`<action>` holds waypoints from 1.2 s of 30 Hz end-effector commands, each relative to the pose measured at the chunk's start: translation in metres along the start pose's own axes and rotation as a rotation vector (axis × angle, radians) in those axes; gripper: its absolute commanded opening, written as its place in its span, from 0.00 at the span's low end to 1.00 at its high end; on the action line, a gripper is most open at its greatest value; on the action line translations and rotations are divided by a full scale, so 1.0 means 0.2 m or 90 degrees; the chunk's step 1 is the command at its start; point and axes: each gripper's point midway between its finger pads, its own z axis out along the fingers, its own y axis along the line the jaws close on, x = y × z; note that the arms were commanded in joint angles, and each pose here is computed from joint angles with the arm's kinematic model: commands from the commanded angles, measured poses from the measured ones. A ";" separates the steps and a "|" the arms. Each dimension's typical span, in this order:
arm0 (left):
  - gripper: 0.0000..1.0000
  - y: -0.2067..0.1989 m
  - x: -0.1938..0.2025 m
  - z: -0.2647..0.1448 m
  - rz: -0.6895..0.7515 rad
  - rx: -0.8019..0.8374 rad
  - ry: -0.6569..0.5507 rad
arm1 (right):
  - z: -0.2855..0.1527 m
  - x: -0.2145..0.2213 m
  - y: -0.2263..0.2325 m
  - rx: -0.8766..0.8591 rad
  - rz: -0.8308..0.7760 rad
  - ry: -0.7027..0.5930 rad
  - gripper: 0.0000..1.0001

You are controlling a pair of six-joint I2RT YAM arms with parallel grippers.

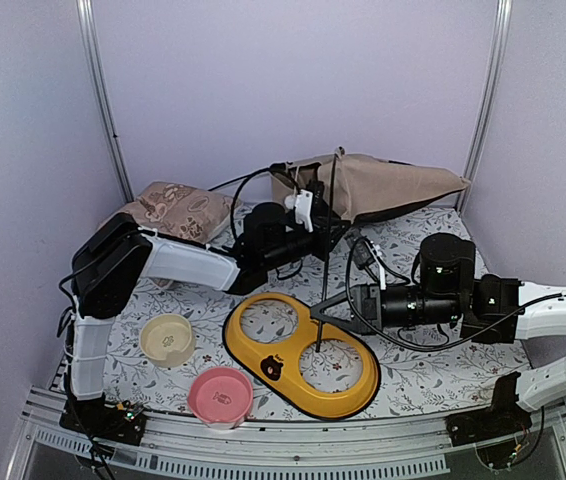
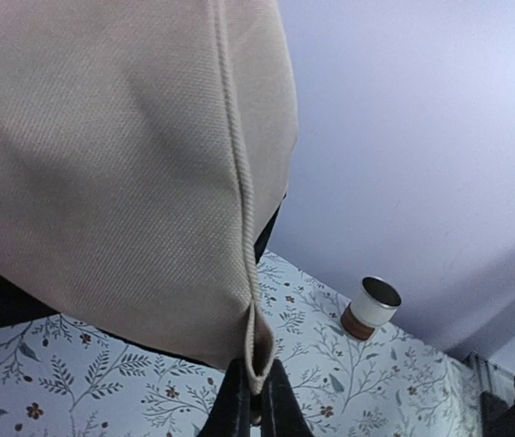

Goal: Set up the pet tent

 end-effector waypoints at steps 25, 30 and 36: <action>0.00 -0.43 0.51 -0.66 0.092 -0.044 0.173 | -0.05 0.29 -0.38 0.055 0.180 0.004 0.00; 0.00 -0.50 0.58 -0.76 0.093 -0.045 0.193 | 0.00 0.19 -0.37 0.064 0.159 -0.032 0.00; 0.00 -0.52 0.59 -0.87 0.087 -0.061 0.204 | 0.07 0.06 -0.41 0.076 0.148 -0.064 0.00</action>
